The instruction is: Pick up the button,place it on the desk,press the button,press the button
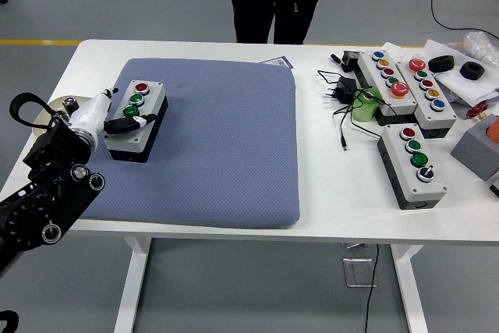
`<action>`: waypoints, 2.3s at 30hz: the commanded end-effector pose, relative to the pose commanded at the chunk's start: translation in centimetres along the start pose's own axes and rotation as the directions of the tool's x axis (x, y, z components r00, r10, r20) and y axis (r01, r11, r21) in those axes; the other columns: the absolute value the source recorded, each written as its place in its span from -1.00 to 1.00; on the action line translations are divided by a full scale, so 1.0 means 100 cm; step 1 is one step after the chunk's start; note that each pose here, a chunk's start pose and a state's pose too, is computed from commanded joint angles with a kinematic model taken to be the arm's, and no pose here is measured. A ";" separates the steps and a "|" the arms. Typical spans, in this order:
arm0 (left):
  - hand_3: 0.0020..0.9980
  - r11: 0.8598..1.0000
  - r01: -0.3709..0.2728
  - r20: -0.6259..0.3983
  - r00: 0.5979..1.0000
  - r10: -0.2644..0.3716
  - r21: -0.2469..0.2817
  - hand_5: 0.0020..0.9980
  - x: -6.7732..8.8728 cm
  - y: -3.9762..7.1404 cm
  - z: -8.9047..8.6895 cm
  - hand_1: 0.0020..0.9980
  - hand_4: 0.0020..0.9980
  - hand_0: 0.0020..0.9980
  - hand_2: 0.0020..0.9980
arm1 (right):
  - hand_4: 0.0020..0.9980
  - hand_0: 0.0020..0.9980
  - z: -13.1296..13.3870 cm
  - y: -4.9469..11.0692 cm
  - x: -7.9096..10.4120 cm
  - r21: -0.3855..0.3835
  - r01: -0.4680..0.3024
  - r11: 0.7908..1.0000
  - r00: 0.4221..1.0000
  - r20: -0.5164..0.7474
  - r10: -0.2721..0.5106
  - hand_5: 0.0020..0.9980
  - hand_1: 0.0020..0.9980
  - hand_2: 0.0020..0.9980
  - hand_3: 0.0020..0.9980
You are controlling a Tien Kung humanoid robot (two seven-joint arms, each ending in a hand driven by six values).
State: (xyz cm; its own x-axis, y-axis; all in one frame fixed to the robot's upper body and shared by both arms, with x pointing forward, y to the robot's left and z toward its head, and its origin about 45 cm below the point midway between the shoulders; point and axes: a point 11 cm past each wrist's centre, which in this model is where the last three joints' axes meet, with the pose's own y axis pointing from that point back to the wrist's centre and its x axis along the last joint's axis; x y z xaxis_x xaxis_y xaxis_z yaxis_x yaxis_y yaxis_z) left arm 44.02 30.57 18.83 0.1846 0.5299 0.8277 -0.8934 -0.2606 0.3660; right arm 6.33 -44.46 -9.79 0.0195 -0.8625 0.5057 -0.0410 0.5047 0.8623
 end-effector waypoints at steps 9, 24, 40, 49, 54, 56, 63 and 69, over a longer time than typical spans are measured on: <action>1.00 0.998 0.024 0.048 0.998 -0.027 0.065 0.30 -0.008 -0.004 0.001 1.00 1.00 0.93 1.00 | -0.64 0.50 0.000 0.000 0.001 0.001 -0.002 1.000 1.000 -0.001 0.002 -0.73 0.41 0.43 0.17; 1.00 0.997 0.026 0.243 0.969 -0.042 0.069 0.31 0.004 -0.010 0.020 0.95 1.00 0.69 1.00 | -0.64 0.50 0.000 0.000 0.002 0.001 -0.004 1.000 1.000 -0.003 0.004 -0.73 0.41 0.43 0.17; 1.00 0.994 0.013 0.276 0.960 -0.042 0.107 0.30 -0.001 -0.016 0.011 0.92 1.00 0.64 1.00 | -0.64 0.50 0.004 -0.001 0.002 -0.007 -0.005 1.000 1.000 -0.007 0.005 -0.73 0.41 0.43 0.17; 0.47 0.992 0.012 0.338 0.940 -0.053 0.124 0.24 0.002 -0.018 0.007 0.51 1.00 0.25 0.59 | -0.64 0.50 0.003 -0.001 0.002 -0.003 -0.005 1.000 1.000 -0.005 0.005 -0.73 0.41 0.43 0.17; 0.09 0.989 0.015 0.364 0.929 -0.069 0.149 -0.63 0.001 -0.020 -0.001 -0.07 0.51 -0.10 -0.10 | -0.64 0.50 0.001 -0.001 0.003 -0.001 -0.005 1.000 1.000 -0.002 0.005 -0.73 0.41 0.43 0.17; 0.09 0.988 0.010 0.361 0.930 -0.066 0.156 -0.63 0.000 -0.021 -0.004 -0.07 0.51 -0.10 -0.10 | -0.64 0.50 0.001 -0.001 0.003 -0.001 -0.006 1.000 1.000 -0.002 0.006 -0.73 0.41 0.43 0.17; -0.24 0.989 -0.028 0.348 0.937 -0.024 0.144 -1.00 0.004 -0.022 -0.006 -0.44 0.04 -0.37 -0.41 | -0.64 0.50 0.001 -0.001 0.003 0.000 -0.006 1.000 1.000 -0.002 0.006 -0.73 0.41 0.43 0.17; -0.38 0.995 -0.081 0.332 0.942 0.059 0.052 -1.00 0.009 -0.023 0.002 -0.61 -0.48 -0.65 -0.52 | -0.64 0.50 0.000 0.000 0.003 0.002 -0.006 1.000 1.000 -0.001 0.006 -0.73 0.41 0.43 0.17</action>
State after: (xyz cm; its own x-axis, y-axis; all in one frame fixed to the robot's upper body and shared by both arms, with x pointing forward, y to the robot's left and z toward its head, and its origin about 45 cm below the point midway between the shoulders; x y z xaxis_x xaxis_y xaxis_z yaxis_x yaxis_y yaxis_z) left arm 46.32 31.46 18.87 0.2569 0.2160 0.9420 -0.8828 -0.3442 0.3196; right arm 6.35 -44.72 -9.68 0.0206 -0.8594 0.5109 -0.0428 0.5097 0.8593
